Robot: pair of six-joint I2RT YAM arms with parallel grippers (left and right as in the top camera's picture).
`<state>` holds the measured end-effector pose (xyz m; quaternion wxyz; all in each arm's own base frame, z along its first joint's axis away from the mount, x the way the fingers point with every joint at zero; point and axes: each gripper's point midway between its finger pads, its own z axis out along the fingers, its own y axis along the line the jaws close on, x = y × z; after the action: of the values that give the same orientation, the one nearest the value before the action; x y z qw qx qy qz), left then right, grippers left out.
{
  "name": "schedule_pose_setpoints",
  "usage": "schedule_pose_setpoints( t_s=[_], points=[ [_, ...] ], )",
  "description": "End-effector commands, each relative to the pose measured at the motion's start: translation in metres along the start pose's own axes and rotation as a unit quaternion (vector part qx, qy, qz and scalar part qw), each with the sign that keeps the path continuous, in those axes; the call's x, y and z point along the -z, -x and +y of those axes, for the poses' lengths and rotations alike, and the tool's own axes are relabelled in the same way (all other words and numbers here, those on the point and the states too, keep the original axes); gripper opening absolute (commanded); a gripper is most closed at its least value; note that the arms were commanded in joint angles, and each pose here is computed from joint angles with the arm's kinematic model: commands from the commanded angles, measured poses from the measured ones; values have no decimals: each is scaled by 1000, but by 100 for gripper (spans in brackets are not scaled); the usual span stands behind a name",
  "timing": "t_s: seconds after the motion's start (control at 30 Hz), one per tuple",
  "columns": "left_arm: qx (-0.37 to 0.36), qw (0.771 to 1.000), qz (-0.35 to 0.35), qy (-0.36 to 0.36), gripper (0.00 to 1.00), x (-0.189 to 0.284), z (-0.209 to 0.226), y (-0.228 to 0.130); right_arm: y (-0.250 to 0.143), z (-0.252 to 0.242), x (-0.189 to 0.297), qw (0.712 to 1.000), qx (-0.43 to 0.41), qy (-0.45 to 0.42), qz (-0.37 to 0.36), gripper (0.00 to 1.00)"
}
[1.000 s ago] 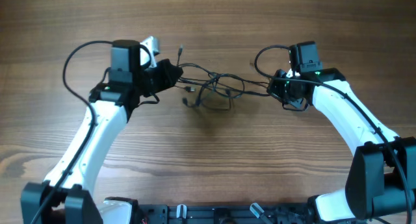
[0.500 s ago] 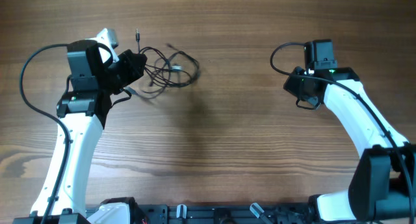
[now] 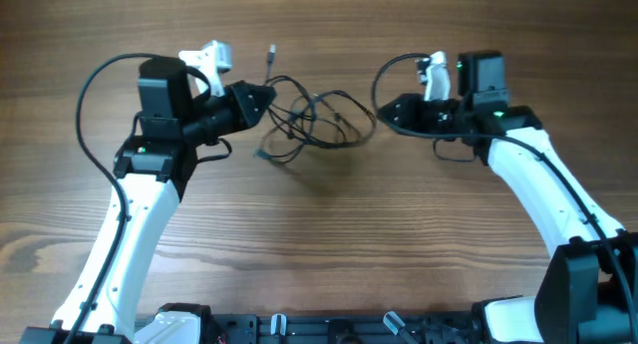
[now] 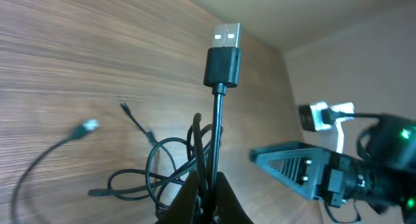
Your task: Untangle cables
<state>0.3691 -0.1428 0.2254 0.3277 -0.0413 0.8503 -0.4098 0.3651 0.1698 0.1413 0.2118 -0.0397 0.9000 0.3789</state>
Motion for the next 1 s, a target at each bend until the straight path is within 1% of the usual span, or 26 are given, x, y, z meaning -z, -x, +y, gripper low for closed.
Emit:
schedule_pose_setpoints(
  t_s=[0.0, 0.13, 0.27, 0.3, 0.37, 0.4, 0.47, 0.53, 0.63, 0.77, 0.8, 0.83, 0.9, 0.97],
  points=[
    [-18, 999, 7, -32, 4, 2, -23, -4, -12, 37, -5, 996, 63, 55, 20, 41],
    [-18, 999, 9, -33, 4, 1, -24, -5, -22, 52, -13, 994, 81, 67, 34, 45],
    [-20, 999, 19, -46, 4, 0, -30, -10, -18, 61, -16, 993, 92, 75, 24, 48],
    [-22, 998, 23, -49, 4, -1, -33, -12, -15, 62, -17, 994, 83, 73, 18, 53],
    [-26, 998, 30, -54, 4, -3, -38, -17, -7, 64, -19, 996, 59, 69, 4, 56],
    [-28, 997, 33, -57, 4, -5, -41, -20, -3, 67, -18, 996, 42, 74, -3, 58],
    [-32, 997, 40, -61, 4, -7, -45, -24, 3, 68, -19, 997, -2, 75, -12, 58],
    [-35, 996, 44, -64, 4, -9, -49, -27, 6, 62, -21, 996, -70, 59, -16, 58],
    [-37, 996, 46, -65, 4, -10, -50, -29, 3, 54, -25, 986, -161, 37, -18, 58],
    [-36, 996, 47, -65, 4, -10, -50, -29, 3, 48, -29, 973, -229, 13, -28, 58],
    [-36, 996, 47, -65, 4, -10, -50, -29, 3, 48, -29, 969, -245, 11, -29, 57],
    [-36, 996, 47, -65, 4, -10, -50, -29, 2, 49, -30, 966, -257, 11, -30, 52],
    [-36, 996, 47, -65, 4, -10, -50, -29, 1, 51, -31, 963, -269, 12, -29, 38],
    [-36, 996, 47, -65, 4, -10, -50, -29, 0, 51, -32, 962, -272, 7, -30, 30]
  ],
)
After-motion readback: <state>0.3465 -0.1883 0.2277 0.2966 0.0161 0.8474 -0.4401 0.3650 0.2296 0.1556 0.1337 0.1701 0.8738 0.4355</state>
